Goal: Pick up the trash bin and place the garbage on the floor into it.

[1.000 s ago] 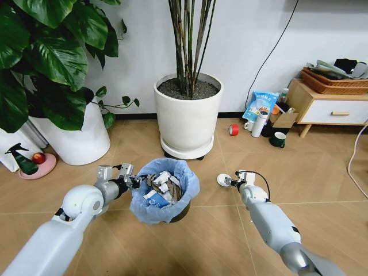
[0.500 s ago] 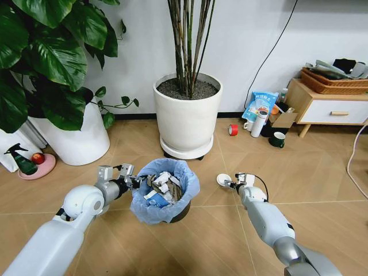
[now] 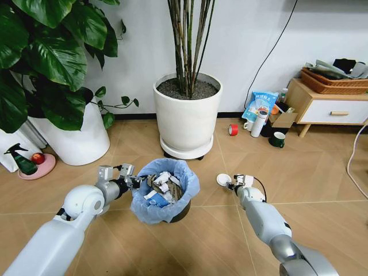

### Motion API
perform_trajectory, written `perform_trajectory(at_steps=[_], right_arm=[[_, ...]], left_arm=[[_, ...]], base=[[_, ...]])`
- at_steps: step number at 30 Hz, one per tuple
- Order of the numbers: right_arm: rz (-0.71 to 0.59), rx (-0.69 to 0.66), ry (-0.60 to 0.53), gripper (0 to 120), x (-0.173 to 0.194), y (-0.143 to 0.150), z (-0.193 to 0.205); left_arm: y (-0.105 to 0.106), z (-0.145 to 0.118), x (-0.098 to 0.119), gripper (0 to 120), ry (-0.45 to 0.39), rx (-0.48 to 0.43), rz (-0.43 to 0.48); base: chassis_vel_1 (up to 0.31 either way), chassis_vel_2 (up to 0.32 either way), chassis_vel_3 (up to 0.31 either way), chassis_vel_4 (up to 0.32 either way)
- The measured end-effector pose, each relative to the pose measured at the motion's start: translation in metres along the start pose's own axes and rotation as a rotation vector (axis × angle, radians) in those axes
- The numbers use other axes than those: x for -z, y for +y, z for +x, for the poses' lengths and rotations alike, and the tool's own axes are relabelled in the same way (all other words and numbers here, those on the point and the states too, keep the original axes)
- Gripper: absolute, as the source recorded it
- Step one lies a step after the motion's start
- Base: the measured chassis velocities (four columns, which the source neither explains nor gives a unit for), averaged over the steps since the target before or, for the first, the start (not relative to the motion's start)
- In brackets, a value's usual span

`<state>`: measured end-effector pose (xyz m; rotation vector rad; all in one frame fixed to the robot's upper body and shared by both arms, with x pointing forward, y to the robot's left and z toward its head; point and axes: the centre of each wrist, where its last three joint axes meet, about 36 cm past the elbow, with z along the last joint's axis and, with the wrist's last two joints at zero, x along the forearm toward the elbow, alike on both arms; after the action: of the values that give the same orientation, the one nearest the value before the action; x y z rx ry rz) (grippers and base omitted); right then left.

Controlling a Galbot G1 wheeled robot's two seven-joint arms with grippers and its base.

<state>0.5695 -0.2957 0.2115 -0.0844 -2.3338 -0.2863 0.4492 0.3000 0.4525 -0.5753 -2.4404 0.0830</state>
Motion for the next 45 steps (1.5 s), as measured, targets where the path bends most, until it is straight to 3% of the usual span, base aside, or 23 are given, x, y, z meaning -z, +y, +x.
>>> perform_trajectory(at_steps=[4, 10, 20, 32, 45], right_arm=[[-0.004, 0.007, 0.006, 25, -0.002, -0.001, 0.000], [-0.019, 0.020, 0.010, 0, -0.004, -0.003, 0.000], [-0.012, 0.031, -0.059, 0, 0.001, -0.004, 0.012], [0.069, 0.155, -0.275, 0, 0.033, -0.004, 0.096], [0.184, 0.265, -0.496, 0, 0.067, -0.001, 0.153]], left_arm=[[0.001, 0.001, 0.000, 0, 0.000, 0.002, -0.001], [0.001, 0.001, 0.000, 0, 0.000, 0.002, -0.002], [0.001, 0.003, 0.001, 0, -0.003, 0.002, -0.005], [-0.003, 0.005, 0.000, 0, -0.004, -0.007, -0.007], [-0.001, 0.009, -0.002, 0, -0.002, 0.002, -0.012]], base=[[0.000, 0.000, 0.000, 0.000], [0.000, 0.000, 0.000, 0.000], [0.000, 0.000, 0.000, 0.000], [0.000, 0.000, 0.000, 0.000], [0.000, 0.000, 0.000, 0.000]])
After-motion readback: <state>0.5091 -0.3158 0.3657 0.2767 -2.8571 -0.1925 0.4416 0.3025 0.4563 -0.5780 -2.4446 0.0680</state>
